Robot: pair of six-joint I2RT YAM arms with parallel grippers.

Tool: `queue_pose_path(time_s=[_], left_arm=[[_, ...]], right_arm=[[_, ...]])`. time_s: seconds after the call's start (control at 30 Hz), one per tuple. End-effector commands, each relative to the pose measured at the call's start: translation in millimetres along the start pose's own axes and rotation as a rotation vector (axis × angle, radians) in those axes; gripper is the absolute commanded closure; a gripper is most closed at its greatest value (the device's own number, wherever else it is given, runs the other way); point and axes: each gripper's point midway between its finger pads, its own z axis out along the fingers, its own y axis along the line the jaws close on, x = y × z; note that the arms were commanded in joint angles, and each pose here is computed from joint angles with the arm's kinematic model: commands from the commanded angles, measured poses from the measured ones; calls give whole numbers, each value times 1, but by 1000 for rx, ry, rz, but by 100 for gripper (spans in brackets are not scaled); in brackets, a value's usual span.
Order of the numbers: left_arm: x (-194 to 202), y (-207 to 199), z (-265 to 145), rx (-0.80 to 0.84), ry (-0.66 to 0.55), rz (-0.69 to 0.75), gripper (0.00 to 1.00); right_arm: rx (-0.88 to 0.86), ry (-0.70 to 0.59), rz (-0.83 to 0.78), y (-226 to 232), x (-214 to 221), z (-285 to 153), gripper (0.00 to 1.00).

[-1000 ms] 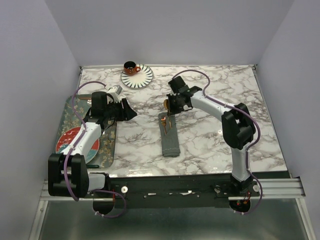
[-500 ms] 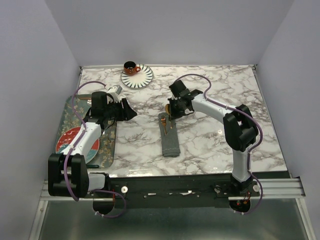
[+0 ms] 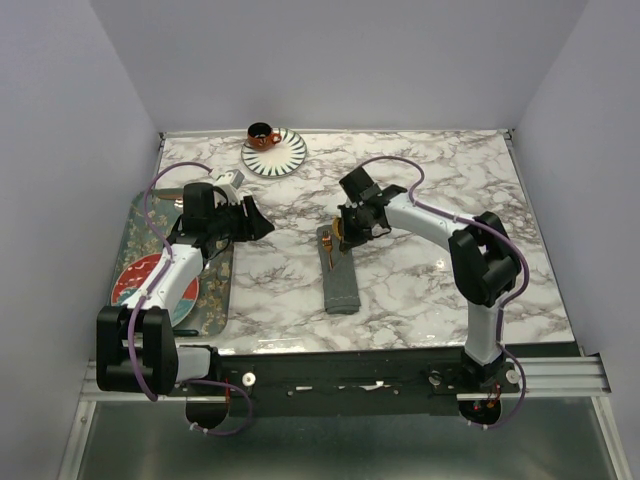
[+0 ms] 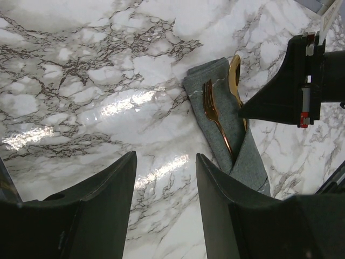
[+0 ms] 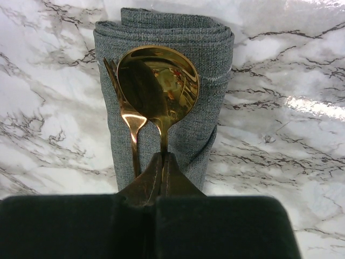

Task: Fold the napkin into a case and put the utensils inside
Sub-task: Insert the spoon into the folded napkin.

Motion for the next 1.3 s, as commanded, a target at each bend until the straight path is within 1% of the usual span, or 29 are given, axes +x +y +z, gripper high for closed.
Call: queue_pose_path(time_s=[0.0, 0.5, 0.57, 0.7, 0.73, 0.83, 1.03, 1.2, 1.27], left_arm=[[4, -1, 1, 23, 3, -4, 42], [6, -3, 1, 33, 7, -20, 42], [7, -3, 1, 34, 8, -20, 42], [9, -3, 1, 35, 9, -16, 42], [9, -3, 0, 36, 9, -18, 42], [10, -3, 0, 36, 13, -16, 42], [3, -9, -2, 53, 2, 8, 42], [-12, -17, -10, 60, -7, 84, 42], [-23, -26, -14, 71, -21, 134, 42]], right_arm=[[-22, 12, 7, 8, 10, -13, 99], [-6, 45, 26, 6, 26, -7, 99], [7, 46, 39, 3, 27, -5, 92], [20, 53, 50, 1, 28, -3, 82], [21, 51, 54, 1, 27, -3, 74], [18, 45, 54, 4, 24, -4, 64], [2, -3, 51, 12, 10, -18, 64], [-33, -116, -1, 26, -19, -52, 62], [-43, -170, -49, 30, -33, -67, 58]])
